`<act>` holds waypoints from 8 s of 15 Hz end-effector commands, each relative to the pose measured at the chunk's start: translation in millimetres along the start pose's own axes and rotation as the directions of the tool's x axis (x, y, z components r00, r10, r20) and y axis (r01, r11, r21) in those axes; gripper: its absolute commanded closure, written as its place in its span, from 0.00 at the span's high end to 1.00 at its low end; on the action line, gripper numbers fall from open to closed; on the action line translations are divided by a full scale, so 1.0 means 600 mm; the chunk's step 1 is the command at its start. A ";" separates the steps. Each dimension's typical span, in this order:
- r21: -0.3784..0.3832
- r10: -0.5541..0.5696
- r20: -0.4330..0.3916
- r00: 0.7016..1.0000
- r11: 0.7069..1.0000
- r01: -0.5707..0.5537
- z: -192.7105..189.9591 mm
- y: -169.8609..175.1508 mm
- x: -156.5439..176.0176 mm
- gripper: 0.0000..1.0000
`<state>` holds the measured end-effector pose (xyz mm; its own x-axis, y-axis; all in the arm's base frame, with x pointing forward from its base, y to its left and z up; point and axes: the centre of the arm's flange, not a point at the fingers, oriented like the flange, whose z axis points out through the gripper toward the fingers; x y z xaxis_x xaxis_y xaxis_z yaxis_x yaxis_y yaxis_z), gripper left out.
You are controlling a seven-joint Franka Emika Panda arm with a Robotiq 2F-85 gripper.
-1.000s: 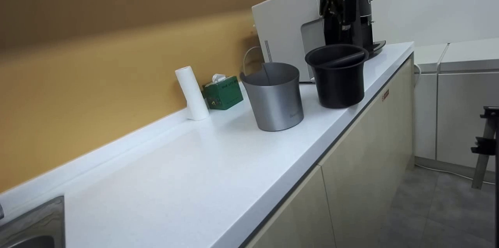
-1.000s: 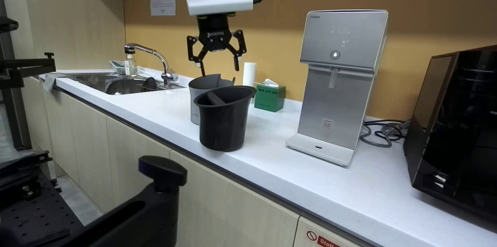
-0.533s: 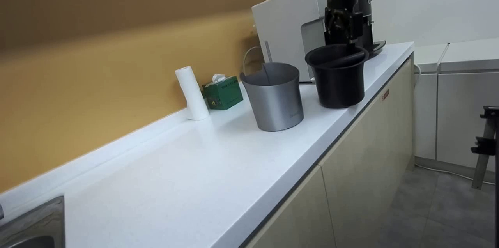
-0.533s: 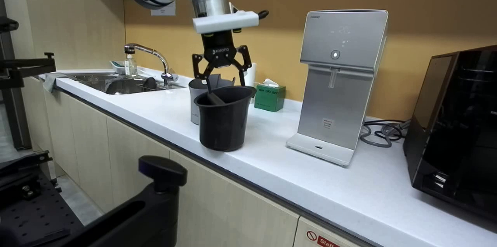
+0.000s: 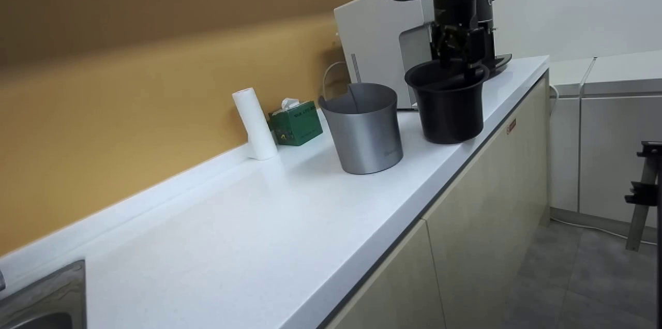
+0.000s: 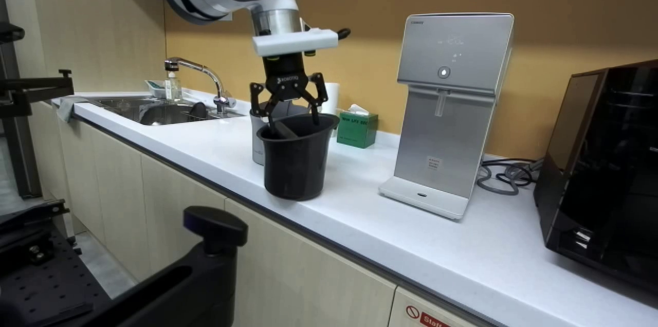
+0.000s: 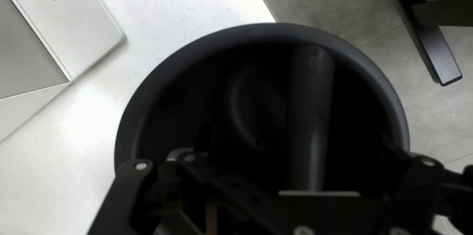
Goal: Put the inner bucket of the trash can inside the outer trash bucket
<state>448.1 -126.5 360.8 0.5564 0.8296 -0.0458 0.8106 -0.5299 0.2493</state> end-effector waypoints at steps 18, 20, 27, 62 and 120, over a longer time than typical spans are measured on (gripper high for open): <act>0.098 0.130 0.044 0.991 0.986 -0.133 0.063 -0.029 0.036 0.60; 0.109 0.163 0.042 0.986 0.980 -0.166 0.060 -0.027 0.036 0.45; 0.103 0.193 0.055 0.980 0.975 -0.197 0.029 -0.016 0.038 0.02; -0.026 -0.564 -0.222 0.795 0.819 0.574 -0.202 -0.052 0.250 0.03; -0.027 -0.524 -0.119 0.843 0.850 0.525 -0.145 0.028 0.388 0.95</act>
<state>579.3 68.3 407.1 -0.0219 0.9979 -0.0602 0.9795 0.0335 0.1986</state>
